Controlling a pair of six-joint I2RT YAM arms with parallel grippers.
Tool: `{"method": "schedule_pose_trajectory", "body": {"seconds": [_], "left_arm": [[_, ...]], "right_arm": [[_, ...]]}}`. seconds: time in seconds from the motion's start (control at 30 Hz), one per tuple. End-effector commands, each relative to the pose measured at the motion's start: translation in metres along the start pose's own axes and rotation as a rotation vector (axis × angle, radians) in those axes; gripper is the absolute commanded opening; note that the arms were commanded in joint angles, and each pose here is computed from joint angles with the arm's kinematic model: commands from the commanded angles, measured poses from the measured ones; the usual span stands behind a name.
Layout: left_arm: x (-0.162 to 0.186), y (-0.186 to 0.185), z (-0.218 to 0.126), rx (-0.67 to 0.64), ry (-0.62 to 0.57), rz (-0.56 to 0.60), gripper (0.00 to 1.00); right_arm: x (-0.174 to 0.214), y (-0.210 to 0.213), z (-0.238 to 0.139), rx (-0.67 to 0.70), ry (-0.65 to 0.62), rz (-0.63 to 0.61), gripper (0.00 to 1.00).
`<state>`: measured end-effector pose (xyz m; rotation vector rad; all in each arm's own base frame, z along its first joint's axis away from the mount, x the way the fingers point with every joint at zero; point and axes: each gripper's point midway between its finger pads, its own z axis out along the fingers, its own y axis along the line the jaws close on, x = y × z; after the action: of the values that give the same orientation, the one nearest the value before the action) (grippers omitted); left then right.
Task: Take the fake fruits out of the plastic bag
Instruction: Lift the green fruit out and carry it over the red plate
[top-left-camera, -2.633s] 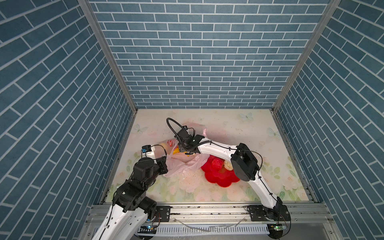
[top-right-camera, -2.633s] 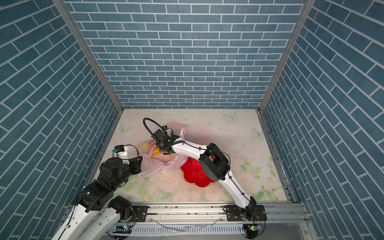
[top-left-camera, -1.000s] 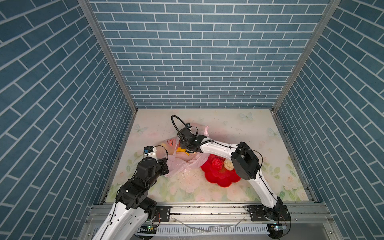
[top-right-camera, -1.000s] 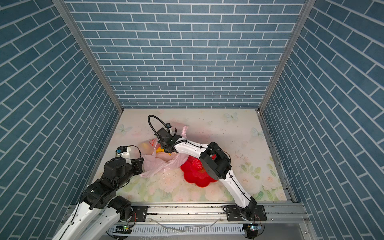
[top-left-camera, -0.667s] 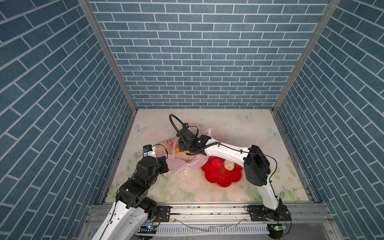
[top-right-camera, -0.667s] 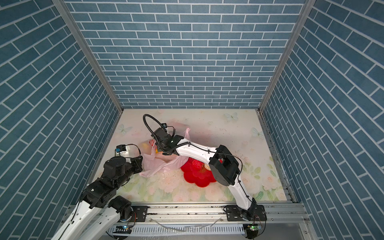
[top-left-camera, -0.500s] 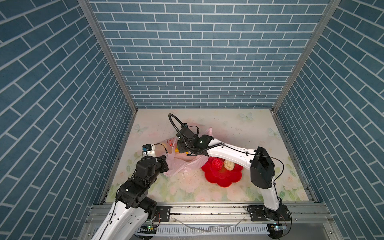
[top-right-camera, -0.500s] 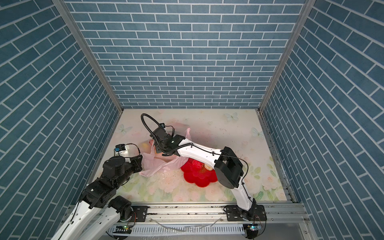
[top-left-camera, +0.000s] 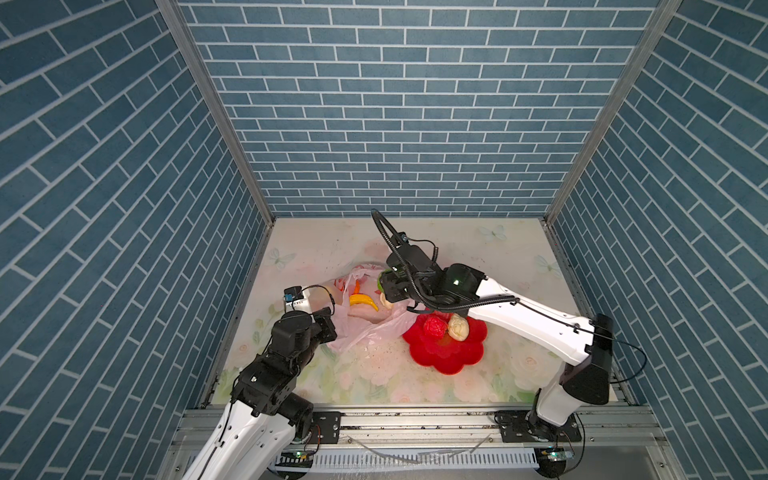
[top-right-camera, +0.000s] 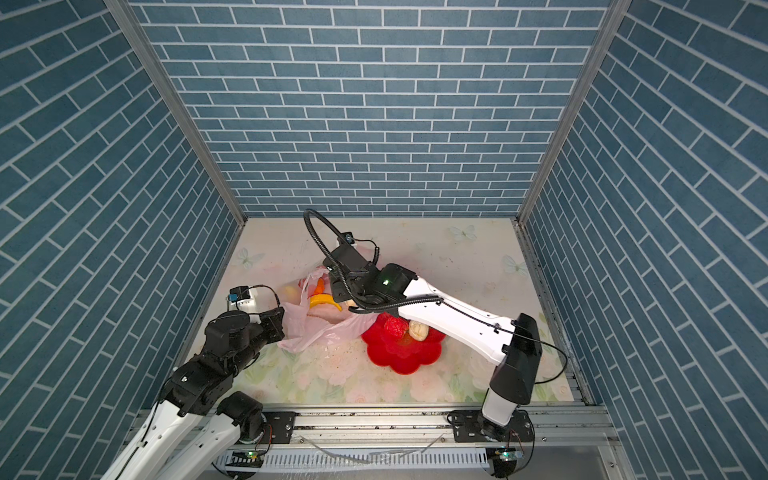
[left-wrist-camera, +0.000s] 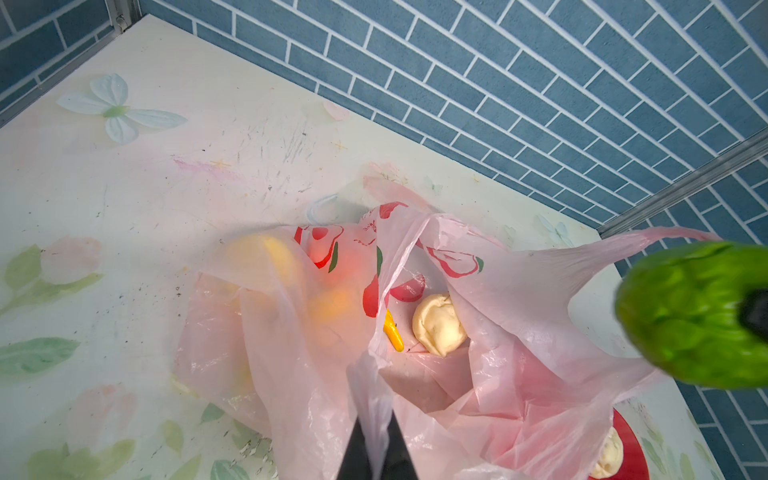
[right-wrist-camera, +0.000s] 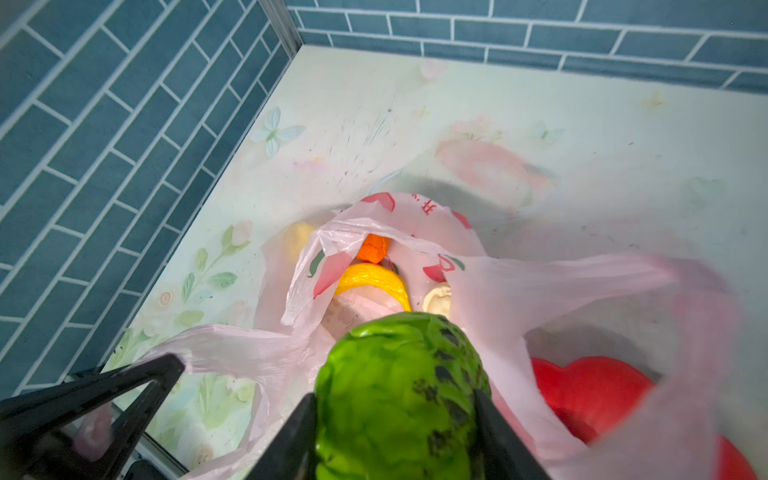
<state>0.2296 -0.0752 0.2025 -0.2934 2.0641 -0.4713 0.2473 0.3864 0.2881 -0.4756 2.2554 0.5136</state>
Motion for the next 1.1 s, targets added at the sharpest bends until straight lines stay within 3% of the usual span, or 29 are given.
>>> {"method": "schedule_pose_trajectory", "body": {"seconds": [0.0,0.23,0.4,0.67,1.07], "left_arm": [[-0.016,-0.006,-0.006,0.011,-0.044,0.001,0.08],[-0.019,-0.005,-0.008,0.002,-0.053,-0.001,0.08],[-0.022,-0.006,-0.009,-0.001,-0.056,-0.001,0.08],[-0.023,-0.006,-0.01,-0.012,-0.052,0.013,0.08],[-0.022,0.001,-0.013,-0.036,-0.054,0.009,0.08]], "right_arm": [[0.004,-0.034,-0.021,0.107,-0.011,-0.037,0.18],[0.001,-0.088,-0.071,0.206,-0.087,0.028,0.18],[0.028,-0.145,-0.082,0.298,-0.079,0.126,0.18],[0.09,-0.196,-0.043,0.4,0.039,0.196,0.17],[0.127,-0.185,0.034,0.35,0.193,0.194,0.17]]}}
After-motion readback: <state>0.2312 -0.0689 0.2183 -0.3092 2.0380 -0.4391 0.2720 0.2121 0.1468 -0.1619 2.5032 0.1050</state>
